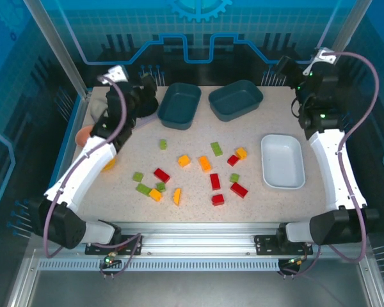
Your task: Sort the legos into containers by color
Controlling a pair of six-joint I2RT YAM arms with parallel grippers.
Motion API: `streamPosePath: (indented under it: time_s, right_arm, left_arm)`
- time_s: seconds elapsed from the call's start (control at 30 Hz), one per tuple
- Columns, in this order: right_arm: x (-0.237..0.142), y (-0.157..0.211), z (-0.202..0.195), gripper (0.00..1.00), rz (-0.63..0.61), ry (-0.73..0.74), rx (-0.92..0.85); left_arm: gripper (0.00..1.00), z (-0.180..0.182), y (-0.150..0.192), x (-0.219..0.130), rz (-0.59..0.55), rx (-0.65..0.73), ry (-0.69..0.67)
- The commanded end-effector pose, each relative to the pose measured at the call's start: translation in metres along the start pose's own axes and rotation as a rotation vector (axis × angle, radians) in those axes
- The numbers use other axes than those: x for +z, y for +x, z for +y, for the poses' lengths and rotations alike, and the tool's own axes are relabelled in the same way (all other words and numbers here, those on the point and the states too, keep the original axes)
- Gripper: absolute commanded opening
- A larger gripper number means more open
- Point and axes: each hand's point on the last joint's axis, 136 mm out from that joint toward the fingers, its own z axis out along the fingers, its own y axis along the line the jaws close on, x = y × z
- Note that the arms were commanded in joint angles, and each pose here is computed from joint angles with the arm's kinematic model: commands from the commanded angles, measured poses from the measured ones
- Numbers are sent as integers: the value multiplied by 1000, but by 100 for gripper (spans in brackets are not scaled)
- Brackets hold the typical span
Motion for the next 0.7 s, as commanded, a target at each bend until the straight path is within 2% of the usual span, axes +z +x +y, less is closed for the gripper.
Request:
streamPosePath:
  time_s: [0.0,0.13,0.2,0.3,0.43,0.67]
  right_arm:
    - [10,129,-26,75,513,112,175]
    - [24,170,-10,68,668,102,198]
    - [39,200,-7,68,766,115,233]
    - [65,236,0,64,870,113,271]
    - [98,272,4,63,941,134,299]
    - [149,312,4,62,1000,191,352]
  left_arm:
    - [99,40,79,17,427,-244,-170]
    - [99,4,113,38,612,-174,-64]
    - [98,-1,139,46,706,-174,-72]
    - [91,-3,173,58,822,-180,-77]
    - [84,-5,200,75,892,-166,-67]
    - [73,-10,232,108,956,-146,-46]
